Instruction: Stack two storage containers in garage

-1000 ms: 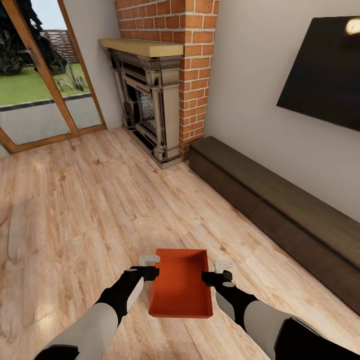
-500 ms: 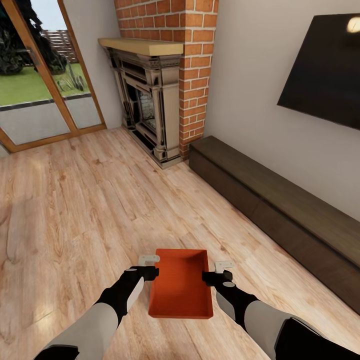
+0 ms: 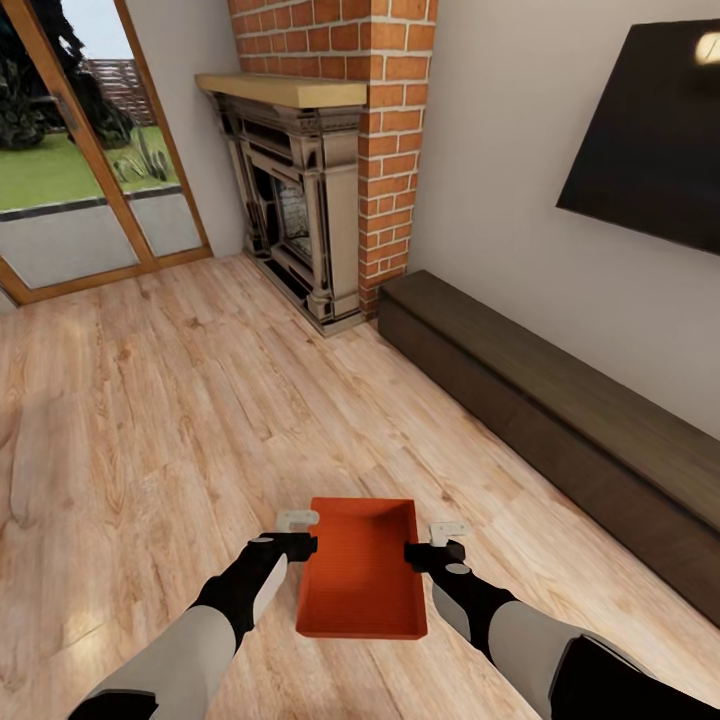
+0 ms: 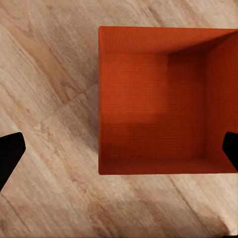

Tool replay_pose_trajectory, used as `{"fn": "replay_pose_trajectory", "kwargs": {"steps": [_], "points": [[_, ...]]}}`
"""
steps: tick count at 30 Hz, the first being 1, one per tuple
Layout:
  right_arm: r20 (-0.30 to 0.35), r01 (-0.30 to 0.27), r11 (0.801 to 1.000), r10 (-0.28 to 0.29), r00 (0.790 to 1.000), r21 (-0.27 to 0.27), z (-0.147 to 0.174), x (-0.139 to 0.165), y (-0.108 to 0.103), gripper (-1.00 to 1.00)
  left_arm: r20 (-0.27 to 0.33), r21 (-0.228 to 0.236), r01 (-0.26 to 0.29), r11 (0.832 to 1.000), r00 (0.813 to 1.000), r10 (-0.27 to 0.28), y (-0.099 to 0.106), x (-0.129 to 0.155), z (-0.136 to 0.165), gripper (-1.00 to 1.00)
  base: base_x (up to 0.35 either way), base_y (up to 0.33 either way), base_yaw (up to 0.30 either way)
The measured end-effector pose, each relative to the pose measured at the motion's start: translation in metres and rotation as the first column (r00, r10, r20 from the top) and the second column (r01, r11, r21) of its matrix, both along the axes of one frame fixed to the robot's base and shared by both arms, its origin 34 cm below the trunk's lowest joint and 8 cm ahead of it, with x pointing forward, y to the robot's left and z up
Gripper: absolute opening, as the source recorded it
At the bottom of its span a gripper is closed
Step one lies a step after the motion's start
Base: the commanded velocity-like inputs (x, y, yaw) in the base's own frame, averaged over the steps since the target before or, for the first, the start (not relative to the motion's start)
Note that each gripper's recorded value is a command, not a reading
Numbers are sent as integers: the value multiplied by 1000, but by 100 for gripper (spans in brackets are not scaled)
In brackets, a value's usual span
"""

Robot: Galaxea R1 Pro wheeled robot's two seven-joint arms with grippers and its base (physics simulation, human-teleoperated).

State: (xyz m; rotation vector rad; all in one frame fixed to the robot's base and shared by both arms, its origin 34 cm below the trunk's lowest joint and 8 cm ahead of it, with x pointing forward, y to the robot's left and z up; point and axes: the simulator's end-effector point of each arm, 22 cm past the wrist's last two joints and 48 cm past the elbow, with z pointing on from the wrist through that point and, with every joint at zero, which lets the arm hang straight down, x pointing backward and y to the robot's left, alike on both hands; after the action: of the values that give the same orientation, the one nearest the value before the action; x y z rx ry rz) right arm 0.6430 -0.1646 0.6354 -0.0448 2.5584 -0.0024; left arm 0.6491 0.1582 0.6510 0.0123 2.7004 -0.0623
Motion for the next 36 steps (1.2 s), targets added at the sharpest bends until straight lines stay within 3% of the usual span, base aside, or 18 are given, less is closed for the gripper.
{"fn": "replay_pose_trajectory", "kwargs": {"steps": [36], "points": [[3, 1, 1000, -1, 1000, -2, -40, 9, -3, 100, 1, 2, -1, 1000, 1000, 1, 1, 9, -40, 100, 0, 0, 0]]}}
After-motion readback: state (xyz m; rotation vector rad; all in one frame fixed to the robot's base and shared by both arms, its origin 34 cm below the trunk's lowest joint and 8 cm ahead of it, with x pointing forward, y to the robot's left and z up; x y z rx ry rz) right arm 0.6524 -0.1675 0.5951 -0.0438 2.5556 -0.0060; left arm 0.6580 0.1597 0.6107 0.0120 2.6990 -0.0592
